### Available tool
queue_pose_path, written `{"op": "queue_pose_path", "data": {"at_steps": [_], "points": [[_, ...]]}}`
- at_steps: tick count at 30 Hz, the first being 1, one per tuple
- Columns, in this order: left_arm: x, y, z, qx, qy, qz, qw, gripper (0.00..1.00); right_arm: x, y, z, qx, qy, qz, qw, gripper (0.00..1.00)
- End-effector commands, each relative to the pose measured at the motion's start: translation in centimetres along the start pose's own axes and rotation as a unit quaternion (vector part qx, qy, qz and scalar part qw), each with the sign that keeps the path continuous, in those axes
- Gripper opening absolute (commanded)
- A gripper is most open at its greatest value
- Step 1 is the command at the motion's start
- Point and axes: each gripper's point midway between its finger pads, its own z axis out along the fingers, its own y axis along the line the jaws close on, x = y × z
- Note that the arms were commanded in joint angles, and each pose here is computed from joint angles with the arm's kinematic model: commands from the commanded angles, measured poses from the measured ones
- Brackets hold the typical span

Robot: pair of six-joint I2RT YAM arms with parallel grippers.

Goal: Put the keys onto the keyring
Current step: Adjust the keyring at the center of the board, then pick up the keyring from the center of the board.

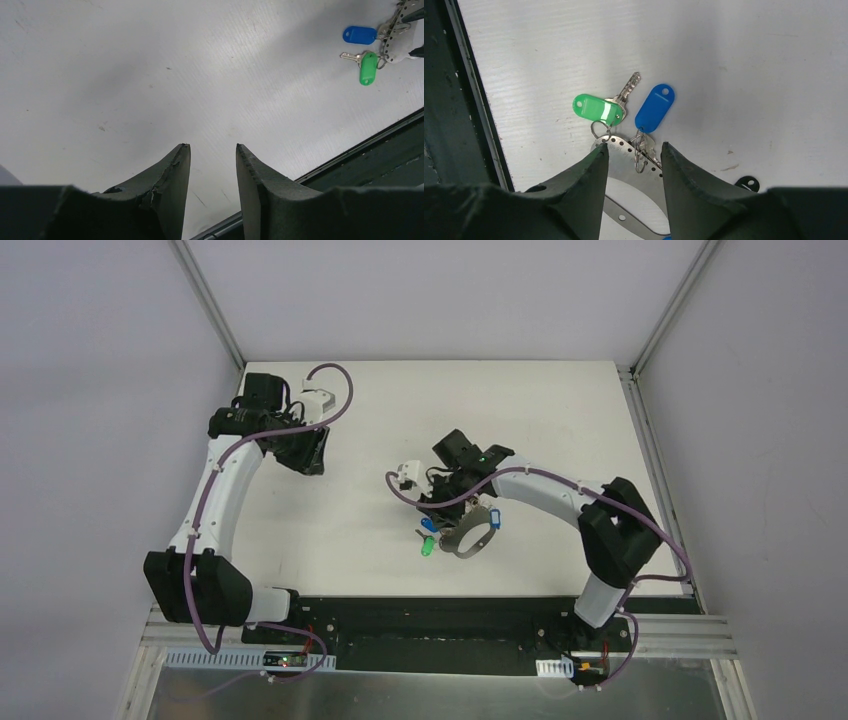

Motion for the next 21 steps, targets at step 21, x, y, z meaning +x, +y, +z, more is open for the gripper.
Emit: {"op": "queue_pose_path", "data": {"at_steps": [21], "points": [[-0.1,0.7,-2.4,-0.040,-0.015,-0.004,0.999,0.40,2.7,-0.8,2.5,0.021,0.110,-0.043,0.993,0.24]]}}
